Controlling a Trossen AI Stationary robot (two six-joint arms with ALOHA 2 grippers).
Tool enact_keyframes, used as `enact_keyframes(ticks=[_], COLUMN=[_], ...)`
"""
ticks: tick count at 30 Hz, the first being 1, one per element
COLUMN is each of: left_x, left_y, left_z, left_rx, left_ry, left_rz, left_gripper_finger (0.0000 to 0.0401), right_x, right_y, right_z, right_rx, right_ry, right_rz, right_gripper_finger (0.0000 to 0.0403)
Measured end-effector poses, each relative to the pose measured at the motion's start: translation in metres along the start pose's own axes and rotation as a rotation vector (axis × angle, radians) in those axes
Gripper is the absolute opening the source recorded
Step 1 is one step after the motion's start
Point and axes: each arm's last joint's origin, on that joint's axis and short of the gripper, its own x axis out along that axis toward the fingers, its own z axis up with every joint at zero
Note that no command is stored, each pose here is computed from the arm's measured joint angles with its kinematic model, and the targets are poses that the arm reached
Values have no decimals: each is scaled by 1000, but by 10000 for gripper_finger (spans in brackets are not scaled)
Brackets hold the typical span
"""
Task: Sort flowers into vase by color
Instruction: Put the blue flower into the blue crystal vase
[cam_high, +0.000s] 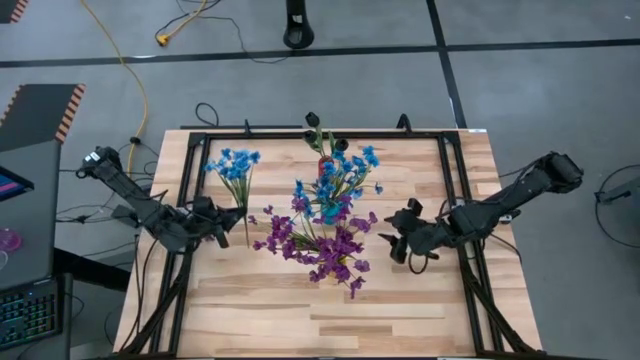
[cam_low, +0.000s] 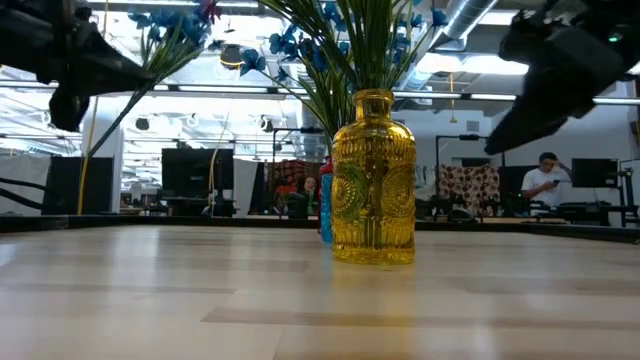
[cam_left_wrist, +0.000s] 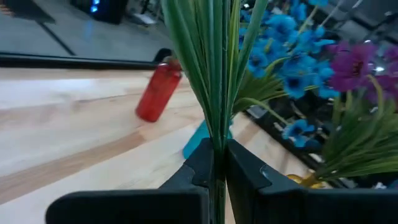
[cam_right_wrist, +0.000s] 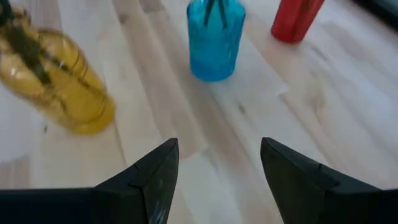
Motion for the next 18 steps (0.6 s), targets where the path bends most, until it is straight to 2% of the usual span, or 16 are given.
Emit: enact_keyframes(ticks=[11, 18], left_x=[32, 53], left_y=[-2, -8], left_z=[-1, 22], left_rx=[63, 188], left_ry=[-48, -250], left_rz=[-95, -179], left_gripper_finger=[9, 9], right_x=[18, 47], right_y=[-5, -7], right_z=[21, 21], right_rx=[-65, -56], right_ry=[-117, -104], right_rz=[-25, -89], right_gripper_finger=[256, 256])
